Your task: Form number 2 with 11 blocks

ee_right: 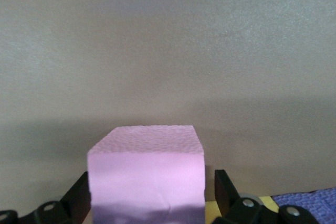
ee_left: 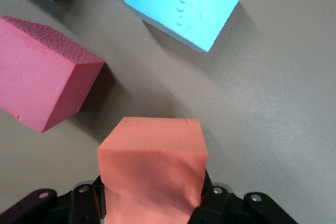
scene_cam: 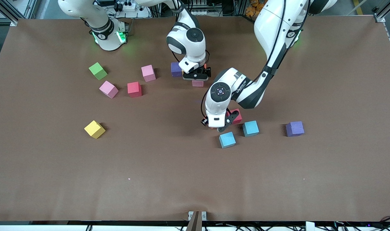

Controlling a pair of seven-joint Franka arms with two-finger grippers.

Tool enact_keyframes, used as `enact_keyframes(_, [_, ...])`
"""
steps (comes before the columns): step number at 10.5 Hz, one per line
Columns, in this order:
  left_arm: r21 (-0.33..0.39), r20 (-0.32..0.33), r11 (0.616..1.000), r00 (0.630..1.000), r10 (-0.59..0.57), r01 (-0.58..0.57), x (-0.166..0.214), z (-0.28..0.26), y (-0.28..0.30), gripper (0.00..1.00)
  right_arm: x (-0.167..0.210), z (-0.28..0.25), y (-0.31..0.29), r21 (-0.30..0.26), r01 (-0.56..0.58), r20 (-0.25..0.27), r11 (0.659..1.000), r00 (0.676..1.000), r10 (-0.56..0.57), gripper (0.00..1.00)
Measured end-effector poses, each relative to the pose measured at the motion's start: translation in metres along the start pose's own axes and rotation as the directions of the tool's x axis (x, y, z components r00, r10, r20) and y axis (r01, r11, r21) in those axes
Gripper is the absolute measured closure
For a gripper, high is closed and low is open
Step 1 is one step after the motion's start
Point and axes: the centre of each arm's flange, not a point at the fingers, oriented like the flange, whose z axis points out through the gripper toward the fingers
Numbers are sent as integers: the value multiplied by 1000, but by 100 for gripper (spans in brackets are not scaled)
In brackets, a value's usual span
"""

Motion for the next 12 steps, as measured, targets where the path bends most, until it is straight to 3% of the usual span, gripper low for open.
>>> enact_keyframes(6, [2,4,1000,1000,19,-19,-14,-5,0,38,32,-67,4,23,-49,-18,999,999,49,0])
enact_keyframes(12, [36,50,983,983,176,-178,-68,5,-13,38,101,-98,95,-113,99,20,989,995,-97,0])
